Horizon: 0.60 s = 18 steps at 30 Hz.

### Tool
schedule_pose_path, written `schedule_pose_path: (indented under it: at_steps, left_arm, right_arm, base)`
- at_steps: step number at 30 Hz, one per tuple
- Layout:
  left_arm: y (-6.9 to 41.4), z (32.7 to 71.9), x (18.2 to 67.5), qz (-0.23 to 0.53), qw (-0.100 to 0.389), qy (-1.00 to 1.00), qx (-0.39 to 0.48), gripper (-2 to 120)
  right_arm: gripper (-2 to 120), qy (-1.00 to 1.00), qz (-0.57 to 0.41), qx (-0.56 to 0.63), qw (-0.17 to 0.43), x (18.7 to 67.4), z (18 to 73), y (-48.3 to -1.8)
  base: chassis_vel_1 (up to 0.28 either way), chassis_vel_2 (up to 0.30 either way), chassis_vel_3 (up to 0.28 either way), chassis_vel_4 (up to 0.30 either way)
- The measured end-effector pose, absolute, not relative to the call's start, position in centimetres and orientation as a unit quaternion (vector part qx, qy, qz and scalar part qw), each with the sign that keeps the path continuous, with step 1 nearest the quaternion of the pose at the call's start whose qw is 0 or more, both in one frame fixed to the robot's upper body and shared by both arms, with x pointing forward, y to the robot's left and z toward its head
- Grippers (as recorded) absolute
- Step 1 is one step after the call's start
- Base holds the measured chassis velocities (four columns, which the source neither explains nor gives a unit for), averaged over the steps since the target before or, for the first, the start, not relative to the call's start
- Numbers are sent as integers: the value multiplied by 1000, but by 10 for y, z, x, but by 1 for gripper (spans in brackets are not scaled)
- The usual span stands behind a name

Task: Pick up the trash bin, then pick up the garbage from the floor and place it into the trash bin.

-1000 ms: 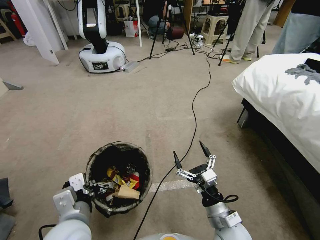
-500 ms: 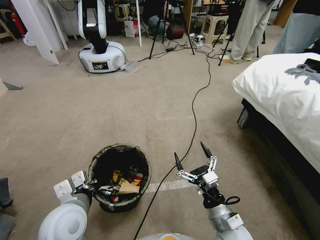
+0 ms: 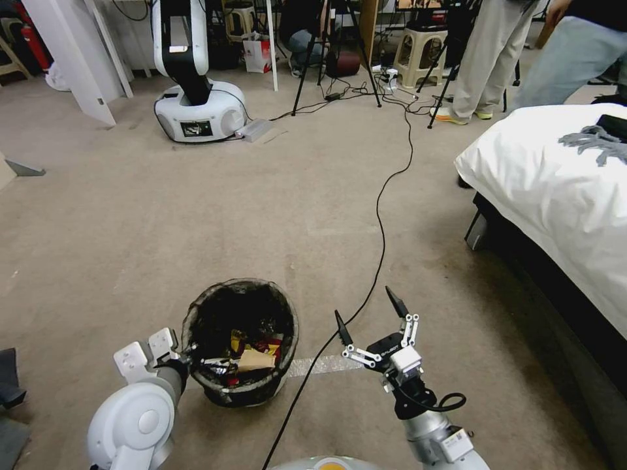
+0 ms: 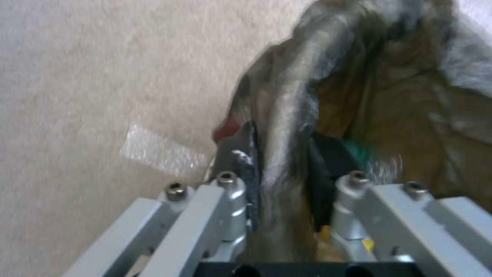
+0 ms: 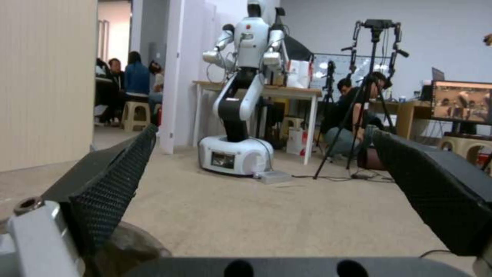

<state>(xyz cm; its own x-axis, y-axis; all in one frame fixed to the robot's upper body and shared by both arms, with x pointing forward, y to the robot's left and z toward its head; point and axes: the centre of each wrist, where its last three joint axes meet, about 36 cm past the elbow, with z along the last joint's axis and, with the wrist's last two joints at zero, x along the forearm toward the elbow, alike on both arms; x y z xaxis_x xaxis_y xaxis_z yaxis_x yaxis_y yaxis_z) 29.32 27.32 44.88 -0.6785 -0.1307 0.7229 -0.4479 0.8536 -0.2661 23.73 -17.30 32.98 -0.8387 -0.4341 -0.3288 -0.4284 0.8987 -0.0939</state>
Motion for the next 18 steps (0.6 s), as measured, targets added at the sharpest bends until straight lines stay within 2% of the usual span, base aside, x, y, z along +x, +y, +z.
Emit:
schedule_pose_path:
  at_steps: [2, 4, 5, 7, 9, 11, 13, 15, 17, 18]
  left_arm:
    - [274, 449, 294, 217, 365, -891, 162, 27]
    - [274, 449, 296, 220, 360, -893, 160, 37]
    - [274, 449, 296, 220, 360, -893, 160, 37]
    - [275, 450, 298, 222, 353, -895, 158, 49]
    - [275, 450, 298, 222, 352, -895, 158, 52]
    - [275, 453, 298, 222, 346, -898, 156, 64]
    - [275, 454, 298, 222, 344, -899, 156, 67]
    - [274, 458, 297, 222, 339, -901, 154, 78]
    - [274, 459, 296, 222, 338, -902, 153, 82]
    - [274, 462, 295, 223, 333, -903, 152, 90]
  right_arm:
    - [100, 959, -8, -226, 173, 237, 330, -173]
    - [100, 958, -9, -229, 172, 237, 329, -173]
    - [100, 958, -9, -229, 172, 237, 329, -173]
    - [100, 958, -10, -232, 169, 236, 327, -173]
    - [100, 958, -10, -233, 168, 235, 327, -173]
    - [100, 957, -10, -235, 167, 234, 326, -172]
    - [100, 957, -10, -236, 167, 234, 326, -172]
    - [100, 957, -10, -238, 167, 234, 326, -172]
    - [100, 957, -10, -238, 167, 234, 325, -172]
    - [100, 956, -11, -240, 167, 234, 325, -172]
  base:
    - [0, 0, 0, 0]
    - [0, 0, 0, 0]
    - [0, 0, 0, 0]
    - [0, 0, 0, 0]
    - [0, 0, 0, 0]
    - [0, 0, 0, 0]
    - [0, 0, 0, 0]
    - [0, 0, 0, 0]
    - [0, 0, 0, 0]
    - [0, 0, 0, 0]
